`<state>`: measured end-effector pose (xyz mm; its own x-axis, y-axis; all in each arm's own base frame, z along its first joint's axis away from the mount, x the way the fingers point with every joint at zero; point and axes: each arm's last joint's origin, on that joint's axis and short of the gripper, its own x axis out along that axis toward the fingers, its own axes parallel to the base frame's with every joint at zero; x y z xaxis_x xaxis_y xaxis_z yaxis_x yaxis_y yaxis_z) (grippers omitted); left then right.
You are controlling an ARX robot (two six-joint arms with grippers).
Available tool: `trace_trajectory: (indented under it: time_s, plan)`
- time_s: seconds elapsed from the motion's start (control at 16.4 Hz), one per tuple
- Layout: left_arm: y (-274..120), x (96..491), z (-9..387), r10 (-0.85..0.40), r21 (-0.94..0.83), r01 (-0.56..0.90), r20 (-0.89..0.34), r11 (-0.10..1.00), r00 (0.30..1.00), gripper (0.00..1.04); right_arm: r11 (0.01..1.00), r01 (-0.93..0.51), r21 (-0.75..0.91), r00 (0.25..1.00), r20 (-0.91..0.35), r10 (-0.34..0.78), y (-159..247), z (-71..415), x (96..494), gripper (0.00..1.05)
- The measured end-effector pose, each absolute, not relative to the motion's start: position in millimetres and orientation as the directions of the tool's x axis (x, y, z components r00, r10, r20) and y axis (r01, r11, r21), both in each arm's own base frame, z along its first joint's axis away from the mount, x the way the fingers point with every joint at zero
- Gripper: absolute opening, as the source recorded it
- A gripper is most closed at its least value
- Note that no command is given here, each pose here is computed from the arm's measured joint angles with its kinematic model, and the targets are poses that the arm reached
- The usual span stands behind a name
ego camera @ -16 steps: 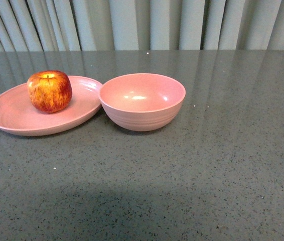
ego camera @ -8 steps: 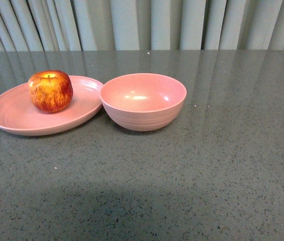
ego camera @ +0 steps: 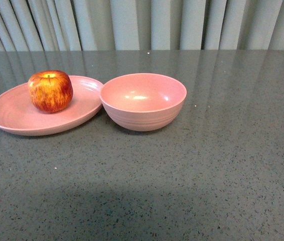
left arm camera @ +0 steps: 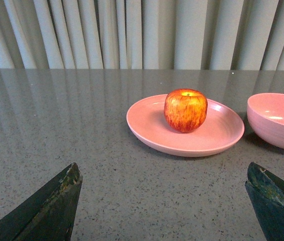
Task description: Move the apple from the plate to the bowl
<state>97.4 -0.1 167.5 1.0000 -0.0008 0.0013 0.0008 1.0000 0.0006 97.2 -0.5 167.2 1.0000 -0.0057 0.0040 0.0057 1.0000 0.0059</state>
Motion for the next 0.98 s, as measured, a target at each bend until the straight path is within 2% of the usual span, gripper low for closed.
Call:
trace_trajectory:
  time_s: [0.06, 0.67, 0.73, 0.79, 0.85, 0.98]
  plan:
    - [-0.1, 97.4, 167.4, -0.001, 0.001, 0.001, 0.001, 1.0, 1.0, 0.98, 1.0, 0.006, 0.006, 1.0, 0.004, -0.006, -0.5, 167.2, 97.2, 0.97]
    - [-0.1, 97.4, 167.4, -0.001, 0.001, 0.001, 0.001, 1.0, 1.0, 0.98, 1.0, 0.006, 0.006, 1.0, 0.004, -0.006, -0.5, 167.2, 97.2, 0.98]
    - [-0.1, 97.5, 165.8, 0.012, -0.006, -0.012, -0.026, 1.0, 1.0, 0.98, 1.0, 0.006, 0.006, 1.0, 0.004, -0.006, -0.5, 167.2, 97.2, 0.98]
    - [-2.2, 97.8, 165.2, 0.114, -0.03, -0.124, -0.225, 0.992, 0.968, 0.98, 1.0, 0.007, 0.006, 1.0, 0.004, -0.007, -0.6, 167.2, 97.2, 0.98]
    - [2.4, 104.0, 170.7, 0.285, 0.001, -0.306, -0.369, 0.952, 0.885, 0.98, 1.0, 0.004, 0.006, 1.0, 0.006, -0.004, -0.5, 167.3, 97.2, 0.98]
    - [7.3, 108.5, 180.9, 0.344, -0.036, -0.375, -0.326, 0.926, 0.881, 0.98, 1.0, 0.006, 0.006, 1.0, 0.003, -0.006, -0.5, 167.1, 97.2, 0.98]
